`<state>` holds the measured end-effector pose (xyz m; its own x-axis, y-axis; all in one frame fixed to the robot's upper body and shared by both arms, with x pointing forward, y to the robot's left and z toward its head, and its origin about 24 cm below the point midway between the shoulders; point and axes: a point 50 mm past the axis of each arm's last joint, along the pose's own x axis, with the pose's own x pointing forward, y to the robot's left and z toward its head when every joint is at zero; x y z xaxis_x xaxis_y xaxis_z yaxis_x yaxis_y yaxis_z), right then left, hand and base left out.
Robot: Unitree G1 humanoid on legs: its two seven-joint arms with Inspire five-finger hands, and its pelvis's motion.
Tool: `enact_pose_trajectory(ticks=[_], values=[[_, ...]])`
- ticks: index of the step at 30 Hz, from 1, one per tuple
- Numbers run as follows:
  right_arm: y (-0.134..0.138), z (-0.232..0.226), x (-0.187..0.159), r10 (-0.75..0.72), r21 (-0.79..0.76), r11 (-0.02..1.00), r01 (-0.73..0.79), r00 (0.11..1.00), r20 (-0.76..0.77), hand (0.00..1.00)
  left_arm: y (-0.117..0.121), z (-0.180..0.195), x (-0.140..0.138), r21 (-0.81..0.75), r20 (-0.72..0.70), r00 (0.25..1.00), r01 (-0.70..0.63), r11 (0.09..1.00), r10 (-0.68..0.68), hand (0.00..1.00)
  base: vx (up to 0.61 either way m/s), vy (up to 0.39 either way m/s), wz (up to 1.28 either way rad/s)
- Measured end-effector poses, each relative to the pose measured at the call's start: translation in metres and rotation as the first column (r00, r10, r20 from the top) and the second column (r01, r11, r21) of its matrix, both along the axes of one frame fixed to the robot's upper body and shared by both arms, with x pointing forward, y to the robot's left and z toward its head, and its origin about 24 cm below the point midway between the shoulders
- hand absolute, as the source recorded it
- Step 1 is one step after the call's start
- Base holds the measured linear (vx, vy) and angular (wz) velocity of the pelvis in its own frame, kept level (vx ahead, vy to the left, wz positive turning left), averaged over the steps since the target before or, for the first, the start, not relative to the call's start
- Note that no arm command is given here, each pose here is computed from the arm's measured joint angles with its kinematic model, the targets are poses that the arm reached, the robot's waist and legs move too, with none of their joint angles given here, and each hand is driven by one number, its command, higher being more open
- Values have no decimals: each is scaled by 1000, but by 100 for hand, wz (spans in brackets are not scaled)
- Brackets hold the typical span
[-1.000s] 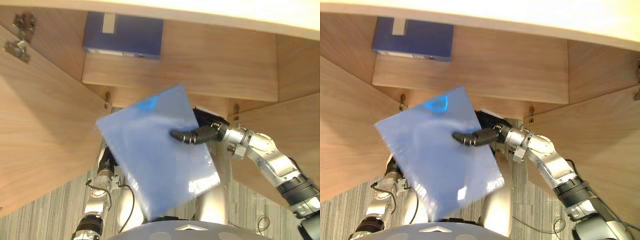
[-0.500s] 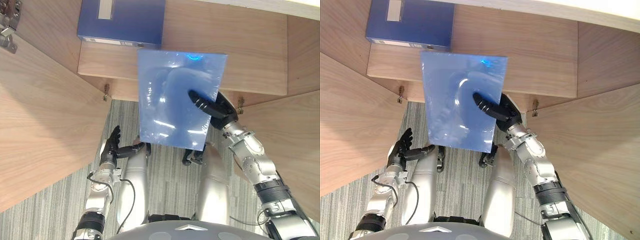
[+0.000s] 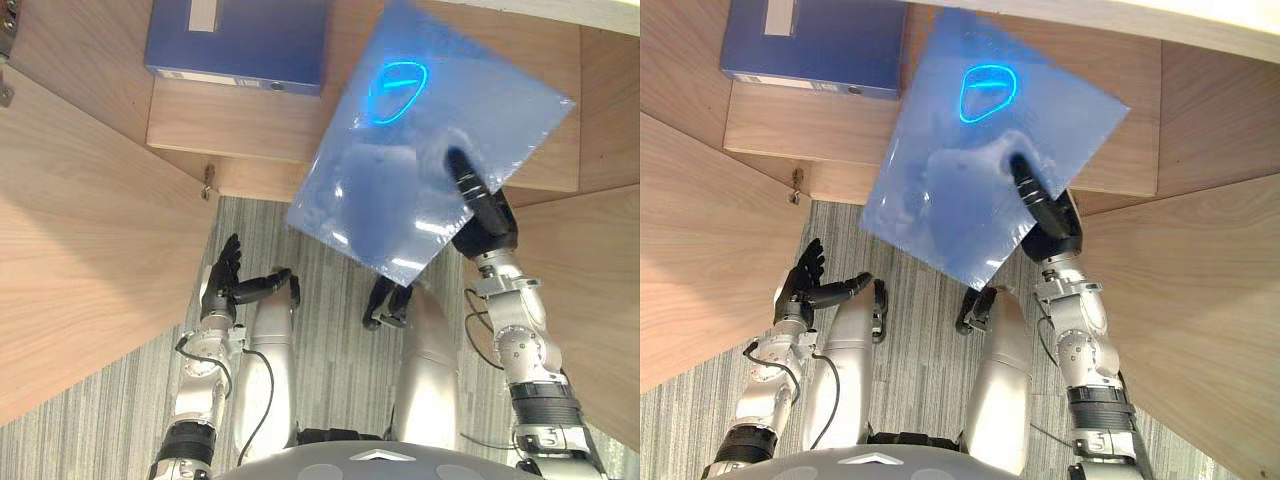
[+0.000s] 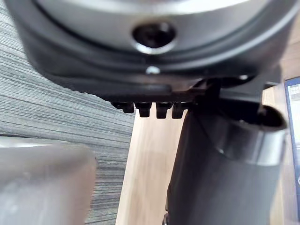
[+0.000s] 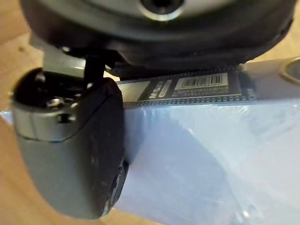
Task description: Walk over to the cabinet, pick up the folder, carry it to the office cabinet, place the folder inside the office cabinet, then close the office cabinet door
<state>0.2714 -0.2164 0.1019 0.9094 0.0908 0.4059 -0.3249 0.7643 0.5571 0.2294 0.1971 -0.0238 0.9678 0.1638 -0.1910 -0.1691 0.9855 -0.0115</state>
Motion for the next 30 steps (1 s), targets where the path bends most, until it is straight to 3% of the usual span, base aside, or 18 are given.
enact_pose_trajectory(ticks=[5, 10, 23, 30], values=[[-10, 0, -3, -139, 197, 971, 133, 990, 17, 0, -4, 2, 1, -12, 12, 1000, -9, 1000, 9, 100, 0, -6, -4], [-11, -6, -5, -263, 414, 874, 254, 964, -36, 0, -5, 0, 0, -15, -4, 1000, -24, 1000, 24, 100, 7, -7, -2], [16, -7, 21, -235, 606, 748, 270, 962, -138, 0, -17, -1, -1, -44, -8, 999, -35, 998, 35, 100, 4, -5, 2], [22, 10, 33, -247, 748, 615, 251, 962, -120, 0, -26, -3, -1, -63, -14, 1000, -15, 998, 14, 100, 19, 3, 4]])
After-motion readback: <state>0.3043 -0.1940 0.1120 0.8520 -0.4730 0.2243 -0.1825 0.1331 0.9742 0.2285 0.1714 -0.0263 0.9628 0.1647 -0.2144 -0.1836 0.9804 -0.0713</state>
